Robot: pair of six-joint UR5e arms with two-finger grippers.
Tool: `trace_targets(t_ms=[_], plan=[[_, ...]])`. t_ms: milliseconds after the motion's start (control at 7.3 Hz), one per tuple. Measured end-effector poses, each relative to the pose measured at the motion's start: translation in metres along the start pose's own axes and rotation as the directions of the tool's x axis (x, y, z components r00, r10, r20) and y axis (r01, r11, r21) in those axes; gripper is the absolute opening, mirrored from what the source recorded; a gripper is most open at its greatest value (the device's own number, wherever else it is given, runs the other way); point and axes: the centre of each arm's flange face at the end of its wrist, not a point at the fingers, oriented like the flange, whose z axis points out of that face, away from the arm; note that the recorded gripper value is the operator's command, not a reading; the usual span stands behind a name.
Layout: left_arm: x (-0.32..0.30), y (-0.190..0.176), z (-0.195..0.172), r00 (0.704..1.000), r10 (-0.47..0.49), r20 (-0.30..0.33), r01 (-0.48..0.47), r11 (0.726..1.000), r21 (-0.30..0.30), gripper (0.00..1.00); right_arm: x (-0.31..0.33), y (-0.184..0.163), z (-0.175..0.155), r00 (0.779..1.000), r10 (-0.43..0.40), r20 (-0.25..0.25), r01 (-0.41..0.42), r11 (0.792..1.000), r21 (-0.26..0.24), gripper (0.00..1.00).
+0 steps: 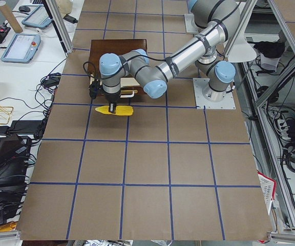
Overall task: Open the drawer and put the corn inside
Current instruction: 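Lift the corn and carry it with the left gripper over the drawer, then lower the corn into the open drawer and open the left gripper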
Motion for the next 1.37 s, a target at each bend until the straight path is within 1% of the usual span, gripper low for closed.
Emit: trace_targets(t_ms=[274,411,548,959,1233,1370], plan=[[0.062,-0.015,-0.022,0.995,0.096,-0.015,-0.096,0.995,0.001,0.0,0.0,0.0,0.0,1.0,0.0,0.0,0.0,1.0,0.0,1.0],[0.084,-0.021,-0.023,0.992,0.124,-0.02,-0.124,0.992,0.0,0.0,0.0,0.0,0.0,1.0,0.0,0.0,0.0,1.0,0.0,1.0],[0.099,-0.026,-0.021,0.992,0.125,-0.025,-0.125,0.992,-0.002,0.0,0.0,0.0,0.0,1.0,0.0,0.0,0.0,1.0,0.0,1.0],[0.144,-0.036,-0.024,0.997,0.075,-0.03,-0.075,0.997,-0.007,0.0,0.0,0.0,0.0,1.0,0.0,0.0,0.0,1.0,0.0,1.0],[0.156,-0.037,-0.026,0.997,0.054,-0.048,-0.056,0.997,-0.044,0.0,0.0,0.0,0.0,1.0,0.0,0.0,0.0,1.0,0.0,1.0],[0.155,-0.038,-0.019,0.998,0.023,-0.058,-0.027,0.997,-0.066,0.0,0.0,0.0,0.0,1.0,0.0,0.0,0.0,1.0,0.0,1.0]])
